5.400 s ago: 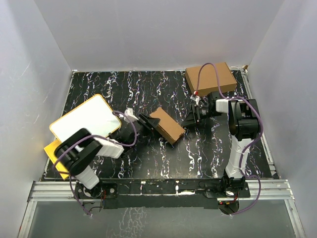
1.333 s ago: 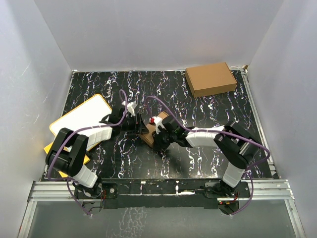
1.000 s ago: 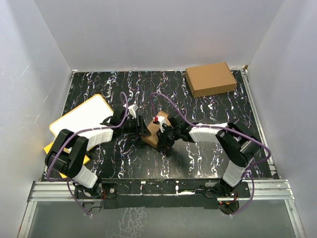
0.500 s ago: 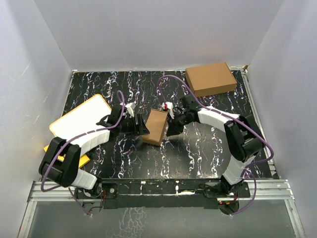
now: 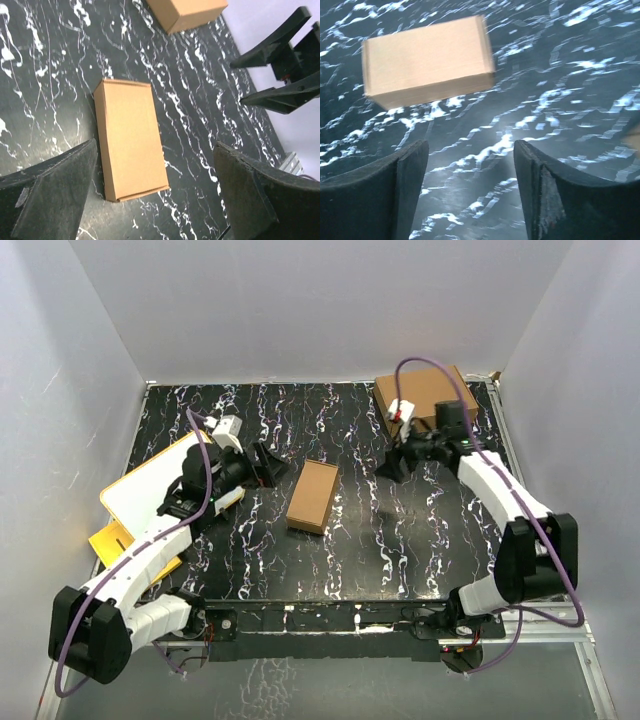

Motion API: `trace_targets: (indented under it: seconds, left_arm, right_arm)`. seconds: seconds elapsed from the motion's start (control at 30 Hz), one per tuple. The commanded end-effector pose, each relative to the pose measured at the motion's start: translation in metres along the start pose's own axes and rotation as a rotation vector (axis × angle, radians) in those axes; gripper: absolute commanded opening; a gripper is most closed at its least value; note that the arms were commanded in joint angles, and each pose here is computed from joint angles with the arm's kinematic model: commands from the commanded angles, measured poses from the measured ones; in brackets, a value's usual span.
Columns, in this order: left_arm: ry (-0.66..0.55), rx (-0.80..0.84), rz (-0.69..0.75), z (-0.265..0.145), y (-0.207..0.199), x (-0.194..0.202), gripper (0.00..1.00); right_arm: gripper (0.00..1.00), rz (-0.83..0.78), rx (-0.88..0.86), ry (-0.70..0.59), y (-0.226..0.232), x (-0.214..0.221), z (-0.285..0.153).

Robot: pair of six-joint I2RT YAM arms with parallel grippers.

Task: Fold the paper box

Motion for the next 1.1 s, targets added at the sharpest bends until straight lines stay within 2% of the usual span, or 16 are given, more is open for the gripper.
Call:
trace_targets:
  seconds: [0.0, 0.07, 0.13, 0.27, 0.4, 0.5, 0.67, 0.83, 1.07]
  left_arm:
    - [-0.118, 0.083, 0.041, -0.011, -0.03, -0.049, 0.97]
    - [-0.13, 0.082, 0.052, -0.014, -0.039, -0.066, 0.97]
    - [-0.138, 0.082, 0.073, -0.019, -0.051, -0.085, 0.97]
    - [-0.211, 0.105, 0.136, -0.039, -0.087, -0.133, 0.97]
    - [-0.3, 0.07, 0.168, -0.065, -0.108, -0.172, 0.97]
    - [-0.314, 0.078, 0.198, -0.08, -0.125, -0.187, 0.97]
    - [-0.327, 0.112, 0.215, -0.097, -0.141, -0.194, 0.97]
    - [-0.328, 0.119, 0.217, -0.11, -0.145, -0.19, 0.97]
    - [-0.313, 0.115, 0.227, -0.115, -0.142, -0.183, 0.97]
  right_arm:
    - [0.84, -0.17, 0.204, -0.204, -0.046, -0.082, -0.061]
    - [0.98, -0.165, 0.273, -0.246, -0.057, -0.108, -0.086]
    - [0.99, -0.16, 0.352, -0.275, -0.065, -0.143, -0.111]
    - [0.99, -0.023, 0.591, -0.323, -0.086, -0.188, -0.169]
    - [0.99, -0.033, 0.651, -0.384, -0.073, -0.23, -0.204]
    - [0.99, -0.031, 0.65, -0.432, -0.055, -0.258, -0.222]
    - [0.99, -0.047, 0.608, -0.488, -0.033, -0.285, -0.236]
    - [0.99, -0.038, 0.555, -0.515, -0.017, -0.29, -0.237]
    - [0.99, 0.087, 0.597, -0.534, -0.024, -0.285, -0.239]
Point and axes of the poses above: each gripper's point midway between its finger pads, its own z axis out along the fingers, its own y axis along the line the jaws close on, x = y × z, the point moved 1 cm from there along -z, back along the fingers, and after that the axes turned 5 degrees about -z, right-handed, at the moved point
